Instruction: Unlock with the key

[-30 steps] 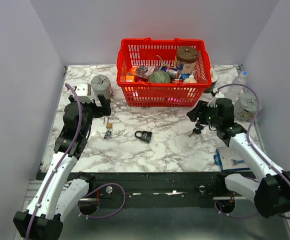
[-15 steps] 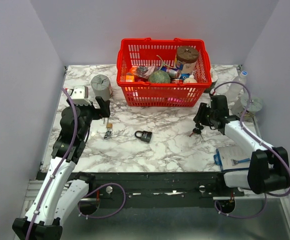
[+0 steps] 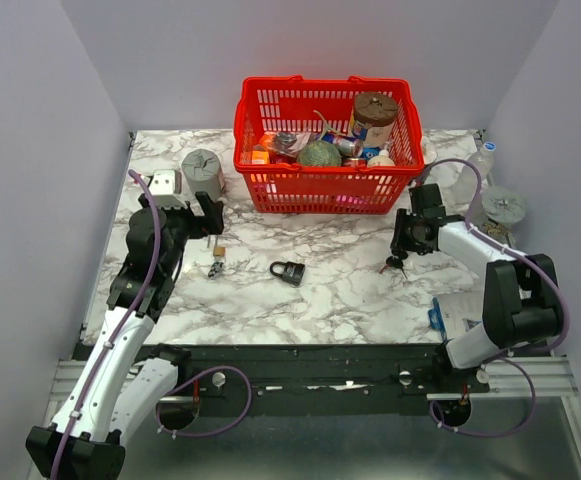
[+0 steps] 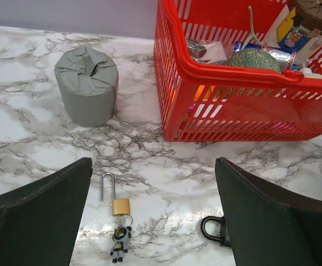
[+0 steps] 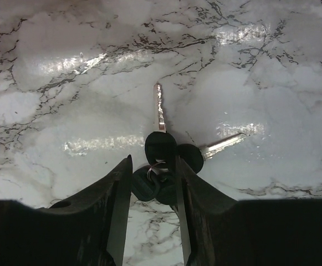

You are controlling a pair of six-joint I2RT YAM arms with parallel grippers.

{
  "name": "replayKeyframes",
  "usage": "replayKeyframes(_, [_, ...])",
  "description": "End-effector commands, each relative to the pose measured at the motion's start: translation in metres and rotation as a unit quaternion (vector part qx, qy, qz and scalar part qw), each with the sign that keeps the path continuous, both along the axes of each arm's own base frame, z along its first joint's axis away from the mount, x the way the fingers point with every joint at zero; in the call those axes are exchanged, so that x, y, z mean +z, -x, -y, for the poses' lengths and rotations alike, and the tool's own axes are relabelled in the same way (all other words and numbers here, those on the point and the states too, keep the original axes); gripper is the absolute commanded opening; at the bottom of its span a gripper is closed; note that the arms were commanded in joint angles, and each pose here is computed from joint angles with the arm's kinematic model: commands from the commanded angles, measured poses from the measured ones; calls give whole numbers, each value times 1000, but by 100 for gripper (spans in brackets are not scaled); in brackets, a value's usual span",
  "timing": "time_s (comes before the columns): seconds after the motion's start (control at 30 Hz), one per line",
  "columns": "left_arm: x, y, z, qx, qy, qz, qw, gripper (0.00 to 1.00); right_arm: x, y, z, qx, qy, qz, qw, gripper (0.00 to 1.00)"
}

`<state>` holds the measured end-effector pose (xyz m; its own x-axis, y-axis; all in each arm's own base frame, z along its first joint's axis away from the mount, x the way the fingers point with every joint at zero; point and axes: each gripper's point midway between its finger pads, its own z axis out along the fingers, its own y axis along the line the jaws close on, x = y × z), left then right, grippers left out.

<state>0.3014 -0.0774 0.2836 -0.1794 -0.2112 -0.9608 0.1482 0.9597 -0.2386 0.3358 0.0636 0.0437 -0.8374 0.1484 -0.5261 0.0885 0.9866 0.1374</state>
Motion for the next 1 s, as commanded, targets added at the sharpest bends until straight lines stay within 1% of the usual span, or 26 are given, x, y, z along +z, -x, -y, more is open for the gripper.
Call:
replayKeyframes(0.0, [-7, 1, 6, -15, 1, -12, 1000, 99, -2, -8, 10, -13, 27, -9, 999, 46])
replayKeyframes(0.03, [-6, 1, 6, -15, 1, -13, 1000, 99, -8, -6, 10, -12, 29, -20, 999, 47])
replayKeyframes(0.23, [-8, 0, 7, -17, 2, -17, 1000, 99, -13, -7, 6, -6, 21, -31, 999, 49])
replayKeyframes(0.37, [-8, 0, 8, -19, 3, -17, 1000, 99, -15, -6, -2, 3, 0, -33, 999, 51])
replayKeyframes(0.5, [-9, -1, 9, -20, 2, -20, 1000, 99, -22, -4, -2, -1, 1, -45, 999, 51])
replayKeyframes(0.97, [-12, -2, 10, -23, 1, -26, 999, 99, -20, -2, -4, 3, 7, -44, 999, 49])
